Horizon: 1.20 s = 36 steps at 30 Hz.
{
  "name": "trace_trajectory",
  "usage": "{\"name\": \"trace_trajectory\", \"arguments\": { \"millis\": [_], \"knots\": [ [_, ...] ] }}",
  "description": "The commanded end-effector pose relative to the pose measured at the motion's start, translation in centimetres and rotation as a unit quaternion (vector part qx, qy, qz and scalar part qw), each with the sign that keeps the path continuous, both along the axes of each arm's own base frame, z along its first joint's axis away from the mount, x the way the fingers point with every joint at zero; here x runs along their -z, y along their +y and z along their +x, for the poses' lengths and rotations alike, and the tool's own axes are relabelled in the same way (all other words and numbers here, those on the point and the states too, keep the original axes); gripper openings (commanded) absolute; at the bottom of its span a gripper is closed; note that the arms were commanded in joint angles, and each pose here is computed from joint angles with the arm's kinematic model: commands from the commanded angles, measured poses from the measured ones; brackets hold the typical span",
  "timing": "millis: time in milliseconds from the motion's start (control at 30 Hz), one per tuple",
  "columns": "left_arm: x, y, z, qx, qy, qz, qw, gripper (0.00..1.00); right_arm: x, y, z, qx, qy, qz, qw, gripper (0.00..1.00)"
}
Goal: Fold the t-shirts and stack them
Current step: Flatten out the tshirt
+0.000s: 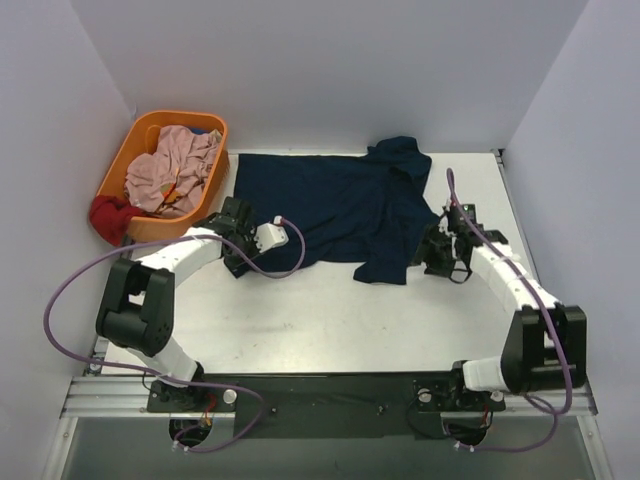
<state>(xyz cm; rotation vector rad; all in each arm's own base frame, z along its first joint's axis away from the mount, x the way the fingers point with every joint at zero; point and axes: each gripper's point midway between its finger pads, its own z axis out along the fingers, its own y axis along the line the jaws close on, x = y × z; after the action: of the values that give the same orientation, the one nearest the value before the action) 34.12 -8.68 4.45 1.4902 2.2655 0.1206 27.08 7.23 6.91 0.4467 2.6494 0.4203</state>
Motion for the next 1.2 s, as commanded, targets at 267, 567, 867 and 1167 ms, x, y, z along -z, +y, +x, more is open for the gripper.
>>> {"name": "trace_trajectory", "arguments": {
  "millis": [267,567,867,1167],
  "knots": [
    [-3.6,-0.4,2.9,-0.028,-0.064,-0.03,0.997,0.0,3.7,1.8,4.7,-0.087,0.088,-0.103,0.987,0.47],
    [-4.4,-0.2,3.5,-0.031,-0.073,-0.034,0.996,0.0,5.7,-0.2,2.2,-0.056,0.136,-0.147,0.978,0.45],
    [-5.1,-0.3,4.3,-0.037,-0.083,-0.038,0.995,0.0,7.7,1.3,2.8,-0.042,0.133,-0.054,0.989,0.26],
    [-5.9,0.3,4.2,-0.043,-0.088,-0.039,0.994,0.0,3.9,0.4,1.0,-0.003,0.085,0.02,0.996,0.0]
  ]
}}
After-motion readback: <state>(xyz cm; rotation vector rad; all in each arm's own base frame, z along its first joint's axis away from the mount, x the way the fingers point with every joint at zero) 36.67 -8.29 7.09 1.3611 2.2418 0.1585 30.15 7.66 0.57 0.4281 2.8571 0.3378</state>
